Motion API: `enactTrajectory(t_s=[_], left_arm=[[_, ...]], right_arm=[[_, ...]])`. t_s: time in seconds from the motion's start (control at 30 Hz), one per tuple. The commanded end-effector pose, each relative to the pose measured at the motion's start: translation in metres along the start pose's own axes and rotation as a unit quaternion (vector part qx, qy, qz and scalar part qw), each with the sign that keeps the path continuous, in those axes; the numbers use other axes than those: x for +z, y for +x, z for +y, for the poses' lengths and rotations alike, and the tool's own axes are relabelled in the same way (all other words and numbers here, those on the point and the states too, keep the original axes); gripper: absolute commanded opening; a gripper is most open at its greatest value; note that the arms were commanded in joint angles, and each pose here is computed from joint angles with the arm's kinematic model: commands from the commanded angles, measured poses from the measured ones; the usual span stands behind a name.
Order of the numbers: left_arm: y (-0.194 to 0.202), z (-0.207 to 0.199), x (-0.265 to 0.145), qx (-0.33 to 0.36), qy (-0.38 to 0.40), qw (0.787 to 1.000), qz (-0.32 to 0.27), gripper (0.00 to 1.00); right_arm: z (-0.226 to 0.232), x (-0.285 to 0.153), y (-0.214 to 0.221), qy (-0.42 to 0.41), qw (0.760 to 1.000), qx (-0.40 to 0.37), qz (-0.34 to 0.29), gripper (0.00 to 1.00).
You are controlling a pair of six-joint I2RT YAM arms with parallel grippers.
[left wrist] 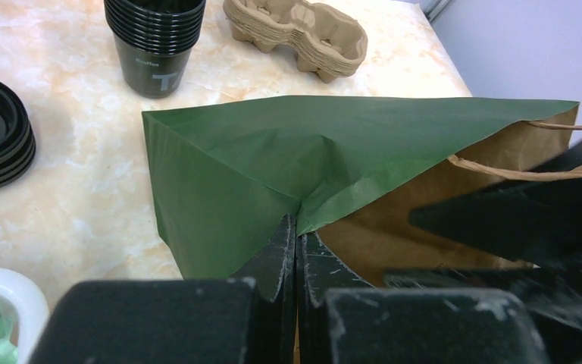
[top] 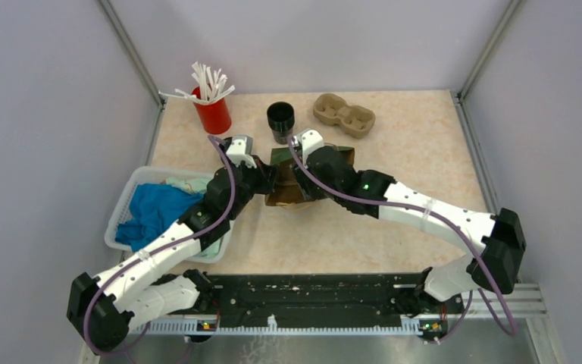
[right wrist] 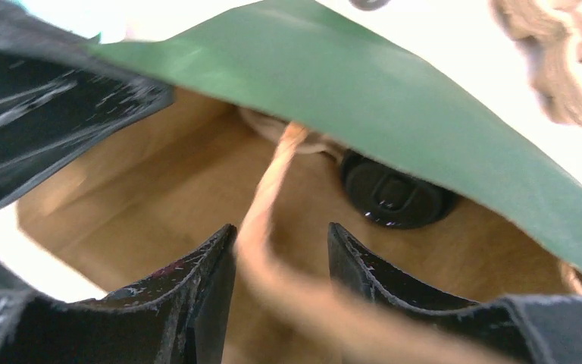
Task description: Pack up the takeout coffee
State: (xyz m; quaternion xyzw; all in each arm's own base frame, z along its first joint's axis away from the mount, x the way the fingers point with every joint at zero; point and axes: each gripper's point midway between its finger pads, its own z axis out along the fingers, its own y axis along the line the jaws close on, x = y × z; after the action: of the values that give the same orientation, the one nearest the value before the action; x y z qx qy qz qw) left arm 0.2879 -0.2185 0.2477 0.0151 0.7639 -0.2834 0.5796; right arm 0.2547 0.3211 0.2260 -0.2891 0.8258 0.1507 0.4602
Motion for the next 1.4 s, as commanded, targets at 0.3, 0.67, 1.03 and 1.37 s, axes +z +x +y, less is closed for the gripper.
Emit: enactTrajectory(t_s=[0.3, 0.67, 1.03, 1.37], left_arm=[[-0.033, -0.024, -0.010, -0.050, 0.039, 0.997, -0.034, 0.00], [-0.025, -0.040, -0.016, -0.059, 0.087, 0.994, -0.015, 0.00], [-0.022, -0.042, -0.020, -0.062, 0.097, 0.993, -0.015, 0.00], [-0.021, -0.041, -0.022, -0.054, 0.102, 0.993, -0.016, 0.00]], right_arm=[[-0.048, 0.033, 0.010, 0.167, 0.983, 0.013, -0.071, 0.55], [-0.078, 0.041, 0.021, 0.215, 0.971, 0.042, -0.100, 0.77], [-0.099, 0.051, 0.044, 0.256, 0.964, 0.021, -0.068, 0.94], [-0.103, 0.079, 0.066, 0.252, 0.967, 0.010, -0.035, 0.99]])
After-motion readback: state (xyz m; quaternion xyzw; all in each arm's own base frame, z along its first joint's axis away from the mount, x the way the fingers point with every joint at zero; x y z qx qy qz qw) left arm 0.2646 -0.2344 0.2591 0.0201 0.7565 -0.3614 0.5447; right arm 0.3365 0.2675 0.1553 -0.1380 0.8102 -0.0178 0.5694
